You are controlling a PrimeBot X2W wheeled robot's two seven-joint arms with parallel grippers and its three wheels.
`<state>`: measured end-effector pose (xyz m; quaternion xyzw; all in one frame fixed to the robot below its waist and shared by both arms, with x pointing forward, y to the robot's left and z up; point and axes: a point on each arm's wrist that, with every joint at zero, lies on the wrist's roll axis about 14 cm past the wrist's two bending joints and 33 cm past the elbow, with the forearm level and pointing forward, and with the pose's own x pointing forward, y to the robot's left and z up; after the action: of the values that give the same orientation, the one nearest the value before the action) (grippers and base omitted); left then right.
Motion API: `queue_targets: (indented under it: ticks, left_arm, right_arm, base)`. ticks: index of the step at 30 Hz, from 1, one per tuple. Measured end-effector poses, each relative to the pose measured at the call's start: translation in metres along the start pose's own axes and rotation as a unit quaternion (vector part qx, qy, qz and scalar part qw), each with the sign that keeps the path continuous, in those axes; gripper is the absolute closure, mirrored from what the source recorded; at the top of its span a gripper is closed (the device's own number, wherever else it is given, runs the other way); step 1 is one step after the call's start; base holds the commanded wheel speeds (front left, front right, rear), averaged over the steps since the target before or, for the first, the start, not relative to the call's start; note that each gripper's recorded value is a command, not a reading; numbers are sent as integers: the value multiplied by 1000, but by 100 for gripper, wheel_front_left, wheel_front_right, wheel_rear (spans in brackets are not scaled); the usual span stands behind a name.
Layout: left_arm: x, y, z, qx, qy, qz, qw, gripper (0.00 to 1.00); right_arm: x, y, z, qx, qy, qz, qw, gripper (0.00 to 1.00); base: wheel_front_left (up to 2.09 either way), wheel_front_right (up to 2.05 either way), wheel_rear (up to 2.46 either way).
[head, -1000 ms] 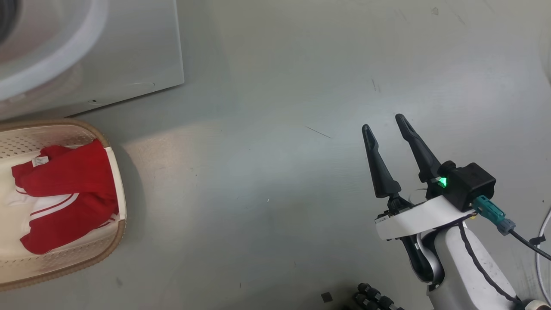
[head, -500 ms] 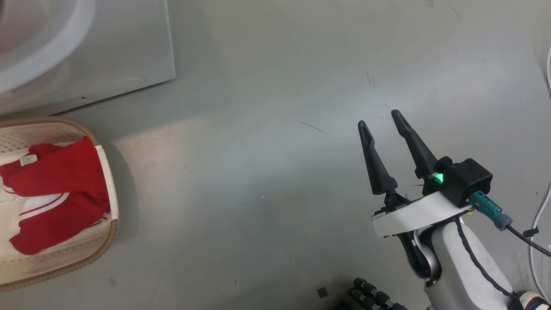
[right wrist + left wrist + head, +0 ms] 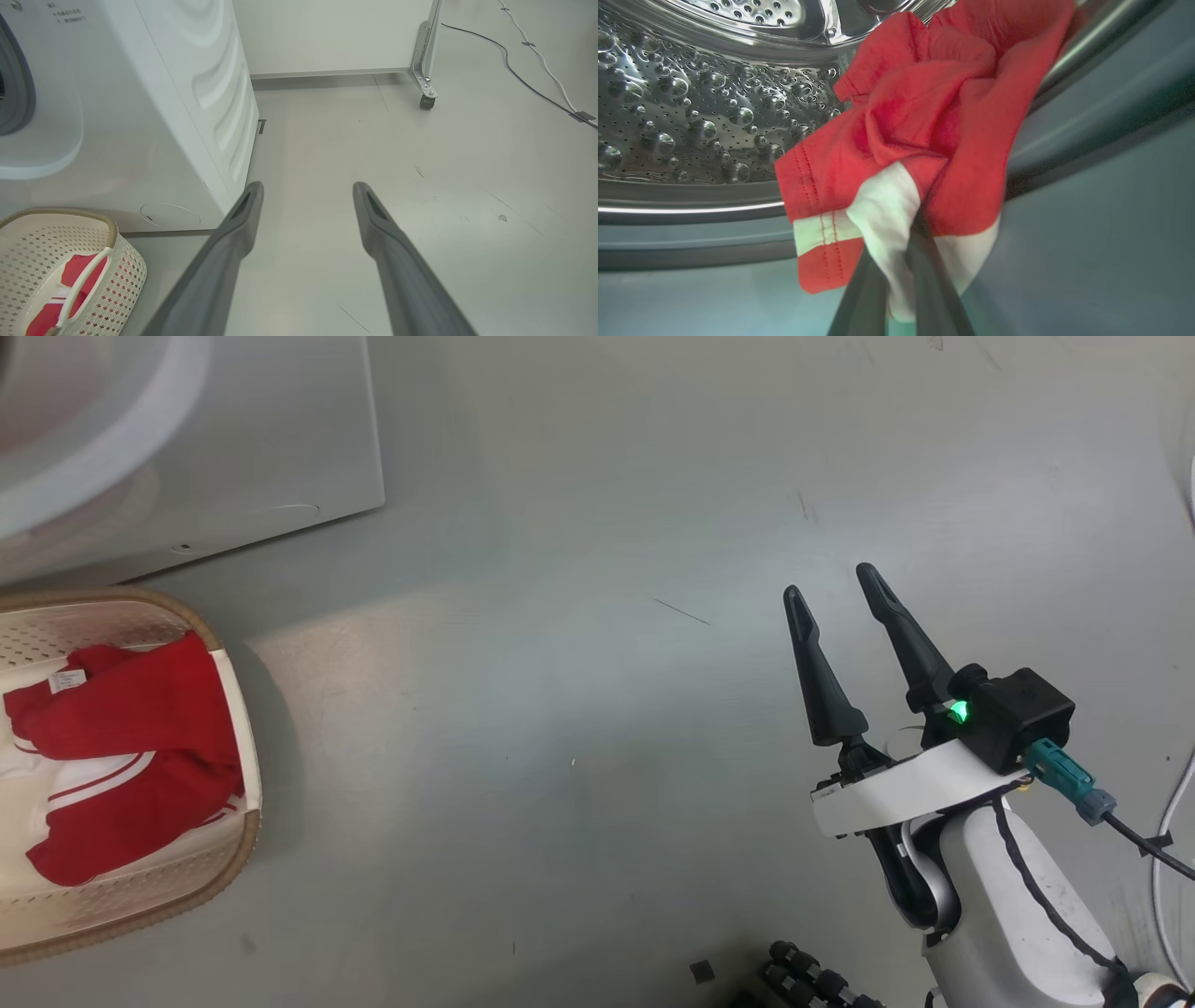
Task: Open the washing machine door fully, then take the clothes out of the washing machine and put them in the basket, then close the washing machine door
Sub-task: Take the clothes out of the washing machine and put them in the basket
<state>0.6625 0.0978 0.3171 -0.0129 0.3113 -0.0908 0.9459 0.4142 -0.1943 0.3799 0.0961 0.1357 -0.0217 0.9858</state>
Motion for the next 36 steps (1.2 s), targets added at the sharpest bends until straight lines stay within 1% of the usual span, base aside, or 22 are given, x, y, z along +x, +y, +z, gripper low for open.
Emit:
queue_targets:
  ticks: [4, 8, 13, 20, 25, 26, 36]
  left_arm:
    - [-5, 1, 2, -4, -10, 2, 1000, 100]
    - [-13, 3, 14, -28, -39, 3, 999, 100]
    - [-28, -1, 24, -40, -69, -2, 997, 100]
    - [-56, -8, 19, -60, -90, -17, 994, 100]
    - [-80, 0, 17, -53, -109, -13, 993, 100]
    - [-90, 3, 13, -48, -112, -11, 992, 100]
    - [-146, 7, 4, -50, -154, -5, 987, 100]
  right_arm:
    - [1, 2, 4, 0, -7, 3, 1000, 0]
    - [2, 2, 12, 0, -17, 4, 1000, 0]
    - [1, 6, 23, -6, -33, 11, 999, 0]
    - [-2, 9, 39, -14, -55, 20, 998, 0]
    - [-6, 17, 50, -16, -71, 34, 997, 0]
    - [-8, 20, 55, -17, -79, 39, 996, 0]
    - [-32, 34, 60, -9, -87, 56, 995, 0]
  base:
    - [0, 0, 0]
    - [0, 0, 0]
    - [0, 0, 0]
    - [0, 0, 0]
    - [0, 0, 0]
    - [0, 0, 0]
    - [0, 0, 0]
